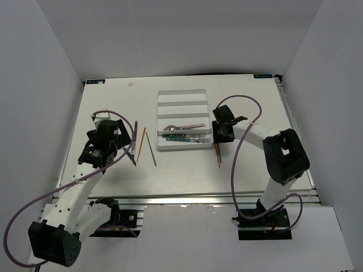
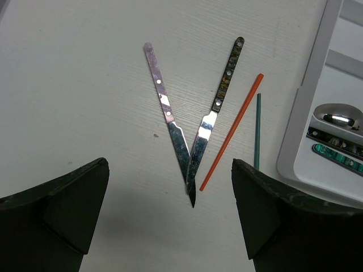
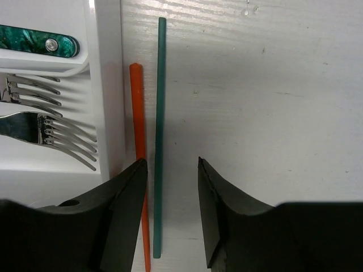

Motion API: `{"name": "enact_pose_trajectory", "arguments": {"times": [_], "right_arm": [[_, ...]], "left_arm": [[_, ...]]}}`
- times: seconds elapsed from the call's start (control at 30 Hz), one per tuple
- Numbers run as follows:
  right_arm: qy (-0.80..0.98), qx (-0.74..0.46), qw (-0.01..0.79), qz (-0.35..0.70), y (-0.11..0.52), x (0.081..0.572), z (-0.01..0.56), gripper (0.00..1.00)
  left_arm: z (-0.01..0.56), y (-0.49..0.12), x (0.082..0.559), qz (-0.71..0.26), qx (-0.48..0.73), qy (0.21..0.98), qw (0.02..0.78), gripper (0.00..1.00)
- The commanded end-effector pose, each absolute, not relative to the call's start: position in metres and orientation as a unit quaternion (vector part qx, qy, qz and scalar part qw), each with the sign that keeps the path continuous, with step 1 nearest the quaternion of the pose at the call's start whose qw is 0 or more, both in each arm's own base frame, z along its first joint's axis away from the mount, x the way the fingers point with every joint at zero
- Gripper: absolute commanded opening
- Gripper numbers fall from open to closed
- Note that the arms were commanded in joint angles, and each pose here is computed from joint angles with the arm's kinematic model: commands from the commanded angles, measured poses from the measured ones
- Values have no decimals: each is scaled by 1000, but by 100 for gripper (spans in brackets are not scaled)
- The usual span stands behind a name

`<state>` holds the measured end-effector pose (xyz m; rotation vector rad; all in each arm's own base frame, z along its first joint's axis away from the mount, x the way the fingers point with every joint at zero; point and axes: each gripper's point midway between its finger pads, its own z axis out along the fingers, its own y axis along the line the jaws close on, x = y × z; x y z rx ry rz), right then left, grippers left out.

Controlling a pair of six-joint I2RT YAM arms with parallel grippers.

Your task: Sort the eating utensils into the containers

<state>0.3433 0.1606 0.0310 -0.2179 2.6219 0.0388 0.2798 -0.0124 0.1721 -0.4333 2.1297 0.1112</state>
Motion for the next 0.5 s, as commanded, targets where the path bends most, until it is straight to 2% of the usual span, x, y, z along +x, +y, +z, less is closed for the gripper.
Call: {"name": "enact_pose_trajectory", "arguments": {"times": [0.0, 0.27, 0.37, 0.4, 0.47], "right_arm": [[963, -72, 259, 23, 164, 349, 29, 46], [976, -54, 210, 13, 148, 328, -6, 31], [980, -62, 188, 16, 147, 318, -16, 20], [981, -64, 181, 14, 145, 314, -17, 12], [981, -69, 178, 13, 143, 313, -16, 2]], "left_arm": [[176, -14, 282, 43, -175, 864, 470, 98], [175, -14, 282, 43, -174, 865, 469, 98], [176, -14, 282, 42, -174, 864, 471, 98], [176, -14, 282, 43, -175, 864, 471, 98], [177, -14, 282, 41, -175, 863, 472, 98]]}}
